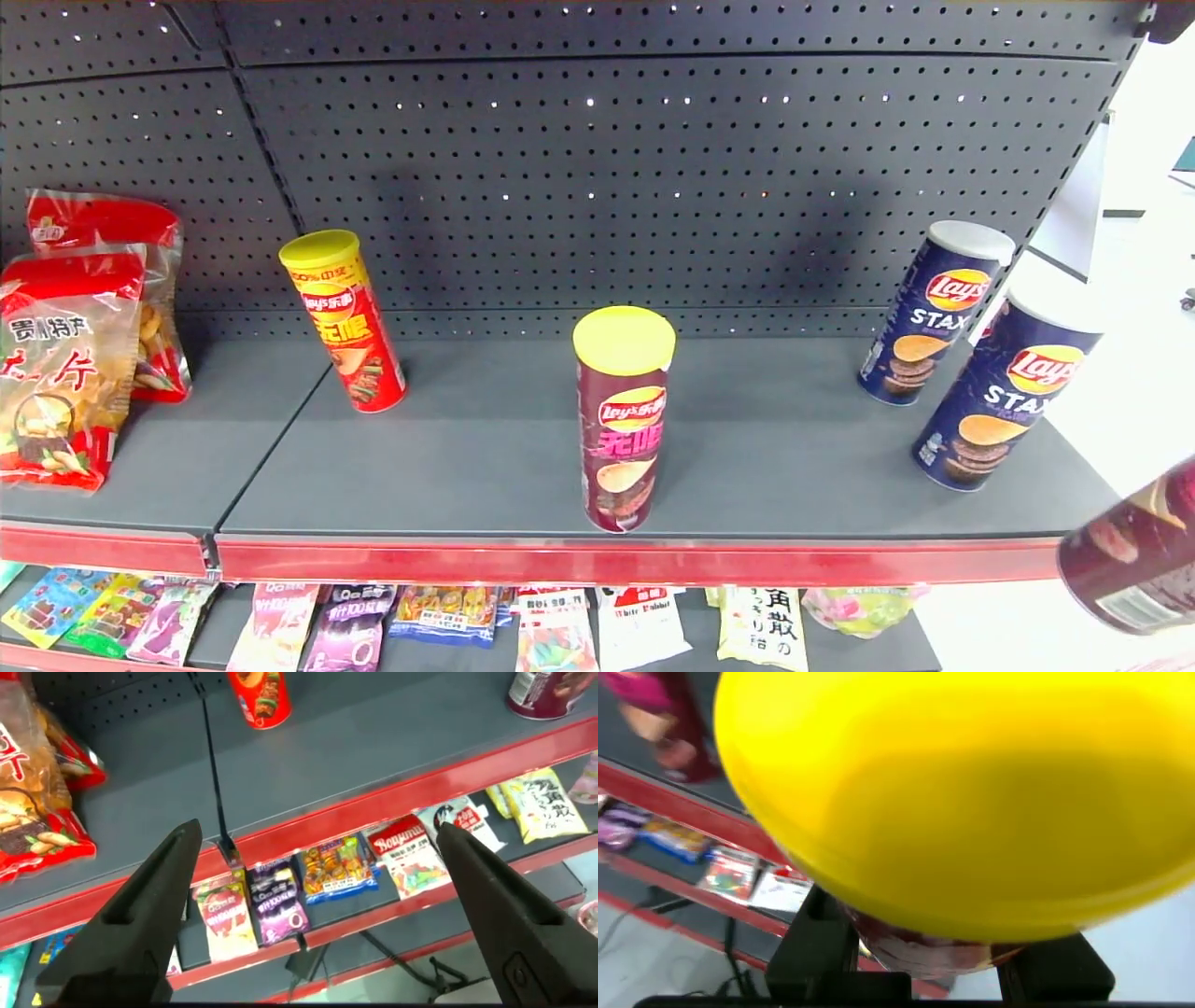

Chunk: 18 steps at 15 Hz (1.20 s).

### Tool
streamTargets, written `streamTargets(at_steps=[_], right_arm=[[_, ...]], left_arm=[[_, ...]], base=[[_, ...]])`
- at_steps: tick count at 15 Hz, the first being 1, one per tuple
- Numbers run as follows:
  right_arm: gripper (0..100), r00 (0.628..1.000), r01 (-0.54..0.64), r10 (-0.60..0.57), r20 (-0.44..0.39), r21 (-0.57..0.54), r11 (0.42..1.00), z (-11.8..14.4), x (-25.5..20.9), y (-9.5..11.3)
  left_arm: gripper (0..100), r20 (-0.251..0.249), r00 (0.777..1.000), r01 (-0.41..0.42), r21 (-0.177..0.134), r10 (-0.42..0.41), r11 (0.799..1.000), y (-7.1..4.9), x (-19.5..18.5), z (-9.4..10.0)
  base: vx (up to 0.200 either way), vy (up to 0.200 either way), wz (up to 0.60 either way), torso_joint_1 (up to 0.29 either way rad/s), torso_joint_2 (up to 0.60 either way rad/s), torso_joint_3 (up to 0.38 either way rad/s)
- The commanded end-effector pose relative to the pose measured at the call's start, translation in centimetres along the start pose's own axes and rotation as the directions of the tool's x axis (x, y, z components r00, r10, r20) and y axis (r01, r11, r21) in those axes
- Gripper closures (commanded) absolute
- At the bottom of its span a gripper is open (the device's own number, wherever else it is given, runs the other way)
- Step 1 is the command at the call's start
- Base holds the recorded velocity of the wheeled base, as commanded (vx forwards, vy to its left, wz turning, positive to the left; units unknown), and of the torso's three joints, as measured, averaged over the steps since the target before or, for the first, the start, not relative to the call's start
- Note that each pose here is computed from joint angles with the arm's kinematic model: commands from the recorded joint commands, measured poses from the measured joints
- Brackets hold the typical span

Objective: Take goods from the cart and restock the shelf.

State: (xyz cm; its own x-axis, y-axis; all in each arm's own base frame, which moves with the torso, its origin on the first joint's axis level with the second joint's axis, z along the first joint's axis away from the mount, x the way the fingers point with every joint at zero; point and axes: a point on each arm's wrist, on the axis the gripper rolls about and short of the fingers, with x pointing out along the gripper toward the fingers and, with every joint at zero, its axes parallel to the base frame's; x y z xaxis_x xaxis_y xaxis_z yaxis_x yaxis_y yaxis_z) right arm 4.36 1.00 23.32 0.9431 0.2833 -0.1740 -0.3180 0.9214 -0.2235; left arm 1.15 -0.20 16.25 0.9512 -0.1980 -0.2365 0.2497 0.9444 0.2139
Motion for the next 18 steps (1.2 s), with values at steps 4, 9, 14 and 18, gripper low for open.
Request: streamTargets(at_steps=[4, 9, 14, 18], right_arm=[[100, 0.925, -0.379, 0.377, 0.036, 0.071, 0.923, 6.9, 7.7, 1.5], [100, 0.920, -0.391, 0.390, 0.020, 0.061, 0.918, 7.7, 17.0, 3.0], [100, 0.913, -0.403, 0.405, -0.038, 0.055, 0.914, 7.4, 22.2, 4.2], [100, 0.912, -0.407, 0.409, -0.043, 0.043, 0.912, 6.5, 26.5, 5.1]], left_arm=[[0, 0.026, 0.998, -0.050, -0.004, 0.050, 0.999, 0.0, -0.7, -0.6], [0, 0.016, 0.999, -0.048, -0.008, 0.048, 0.999, 0.1, -0.4, -0.2], [0, 0.012, 0.999, -0.045, -0.007, 0.045, 0.999, 0.1, -0.3, -0.1], [0, 0.024, 0.999, -0.046, -0.008, 0.047, 0.999, 0.2, -0.5, 0.2]], base=[[0.000, 0.000, 0.00, 0.000, 0.00, 0.000], [0.000, 0.000, 0.00, 0.000, 0.00, 0.000], [0.000, 0.000, 0.00, 0.000, 0.00, 0.000], [0.000, 0.000, 0.00, 0.000, 0.00, 0.000]])
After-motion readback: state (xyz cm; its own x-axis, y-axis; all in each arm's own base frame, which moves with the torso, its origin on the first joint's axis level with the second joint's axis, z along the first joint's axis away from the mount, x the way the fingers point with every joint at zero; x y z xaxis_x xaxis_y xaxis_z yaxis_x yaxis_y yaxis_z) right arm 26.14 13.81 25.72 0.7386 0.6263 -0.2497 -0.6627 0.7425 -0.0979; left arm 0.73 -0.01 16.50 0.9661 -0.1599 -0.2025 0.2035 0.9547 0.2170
